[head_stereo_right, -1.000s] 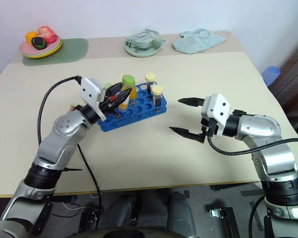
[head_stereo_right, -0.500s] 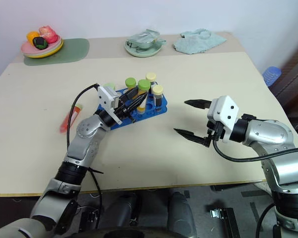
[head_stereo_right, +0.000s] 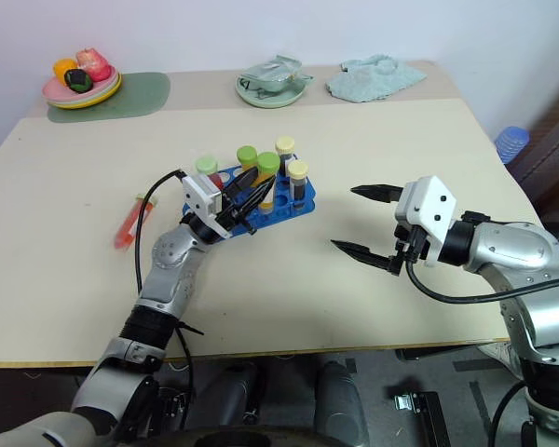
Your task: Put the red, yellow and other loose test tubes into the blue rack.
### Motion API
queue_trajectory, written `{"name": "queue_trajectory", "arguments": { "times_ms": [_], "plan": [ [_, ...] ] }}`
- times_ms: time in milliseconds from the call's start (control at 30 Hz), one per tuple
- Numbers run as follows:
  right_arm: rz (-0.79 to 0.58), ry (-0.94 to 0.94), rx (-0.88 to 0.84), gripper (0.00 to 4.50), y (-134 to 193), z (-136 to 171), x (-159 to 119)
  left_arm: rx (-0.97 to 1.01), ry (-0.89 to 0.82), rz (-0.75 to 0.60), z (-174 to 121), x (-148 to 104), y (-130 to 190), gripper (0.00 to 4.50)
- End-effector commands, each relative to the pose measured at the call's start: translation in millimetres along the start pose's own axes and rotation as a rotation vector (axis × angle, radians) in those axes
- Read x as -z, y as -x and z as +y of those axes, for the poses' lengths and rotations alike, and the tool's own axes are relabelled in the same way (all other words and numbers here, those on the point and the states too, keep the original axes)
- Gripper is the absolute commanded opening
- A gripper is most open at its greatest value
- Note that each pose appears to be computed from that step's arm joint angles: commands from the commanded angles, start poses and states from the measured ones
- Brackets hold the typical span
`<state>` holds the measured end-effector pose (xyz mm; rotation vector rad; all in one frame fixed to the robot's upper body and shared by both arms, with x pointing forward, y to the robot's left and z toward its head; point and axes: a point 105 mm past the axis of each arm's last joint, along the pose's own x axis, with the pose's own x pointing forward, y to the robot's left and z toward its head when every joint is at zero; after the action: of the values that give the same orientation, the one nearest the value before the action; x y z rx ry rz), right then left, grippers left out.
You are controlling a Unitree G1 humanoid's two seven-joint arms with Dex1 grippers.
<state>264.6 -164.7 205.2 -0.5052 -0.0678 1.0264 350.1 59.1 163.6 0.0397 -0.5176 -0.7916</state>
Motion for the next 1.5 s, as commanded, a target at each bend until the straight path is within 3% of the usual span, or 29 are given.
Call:
{"name": "queue_trajectory", "arguments": {
  "times_ms": [33,267,700,1033,1500],
  "plan": [
    [-0.018,0.047,0.006,4.50,6,-2,-12,-0.024,-0.015,0.042,4,12,5,0.78],
    [-0.014,0.047,0.009,4.50,7,-3,-12,-0.044,-0.012,0.032,9,13,3,0.78],
    [-0.015,0.045,0.017,4.50,6,-2,-11,0.041,0.041,0.051,-12,15,15,0.78],
    [-0.018,0.042,0.014,4.50,5,-1,-11,-0.026,0.027,0.095,4,25,12,0.78],
    [-0.018,0.036,0.020,4.50,6,-1,-11,-0.001,0.039,0.104,-1,26,17,0.78]
  ]
}}
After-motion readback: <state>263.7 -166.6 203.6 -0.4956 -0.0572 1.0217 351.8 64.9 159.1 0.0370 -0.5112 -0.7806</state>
